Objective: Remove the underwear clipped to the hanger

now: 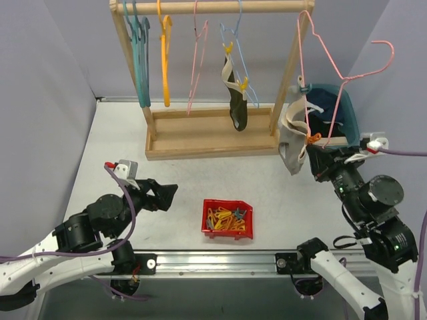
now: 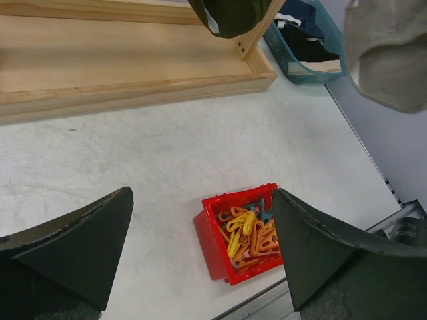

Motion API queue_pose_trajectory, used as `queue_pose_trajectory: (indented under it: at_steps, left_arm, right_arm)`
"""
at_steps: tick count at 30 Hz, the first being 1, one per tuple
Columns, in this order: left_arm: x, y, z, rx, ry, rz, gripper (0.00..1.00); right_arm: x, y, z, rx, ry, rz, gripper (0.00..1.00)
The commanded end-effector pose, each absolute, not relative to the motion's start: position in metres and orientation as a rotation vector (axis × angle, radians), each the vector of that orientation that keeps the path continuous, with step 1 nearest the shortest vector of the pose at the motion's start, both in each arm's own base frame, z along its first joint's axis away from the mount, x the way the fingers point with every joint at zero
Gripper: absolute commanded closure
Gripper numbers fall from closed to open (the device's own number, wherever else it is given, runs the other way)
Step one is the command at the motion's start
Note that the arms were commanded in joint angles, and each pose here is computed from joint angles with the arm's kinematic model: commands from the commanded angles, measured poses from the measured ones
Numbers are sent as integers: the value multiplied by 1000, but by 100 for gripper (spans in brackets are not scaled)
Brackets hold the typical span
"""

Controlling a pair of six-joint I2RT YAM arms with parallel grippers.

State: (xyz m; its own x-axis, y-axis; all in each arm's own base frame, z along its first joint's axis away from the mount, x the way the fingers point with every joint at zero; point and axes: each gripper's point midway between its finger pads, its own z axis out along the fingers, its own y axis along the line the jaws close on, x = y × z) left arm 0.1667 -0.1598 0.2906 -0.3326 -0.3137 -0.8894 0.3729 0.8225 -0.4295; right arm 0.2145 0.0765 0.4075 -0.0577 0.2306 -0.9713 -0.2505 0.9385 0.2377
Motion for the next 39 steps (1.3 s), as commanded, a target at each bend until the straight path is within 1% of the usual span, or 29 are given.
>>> queue_pose_trajectory:
  at_steps: [1, 4, 9, 17, 24, 28, 31, 35, 39]
  left_arm:
    - [166, -162, 319, 30, 1715, -759, 6]
    - [161, -166, 321, 57, 1707, -798, 6]
    - [144, -180, 328, 170, 1674, -924, 6]
    - [108, -228, 341, 463, 1613, -1149, 6]
    - [101, -260, 349, 548, 1572, -1243, 6]
    - [110, -266, 355, 515, 1549, -1230, 6]
    - [111, -274, 359, 575, 1506, -1206, 6]
    - [109, -285, 364, 723, 1428, -1147, 6]
    - [103, -289, 370, 887, 1292, -1077, 6]
  right_arm:
    - [190, 104, 427, -144, 1482, 583, 100]
    - [168, 123, 425, -266, 1464, 699, 100]
    - [147, 159, 391, -451, 1534, 896, 100]
    - [133, 179, 351, -515, 1641, 1058, 100]
    - [126, 188, 309, -554, 1768, 1141, 100]
    - [123, 189, 289, -568, 1826, 1157, 100]
    - [122, 191, 276, -579, 1860, 1177, 100]
    - [118, 195, 261, -605, 1900, 1215, 100]
    - [110, 199, 252, -652, 1922, 1262, 100]
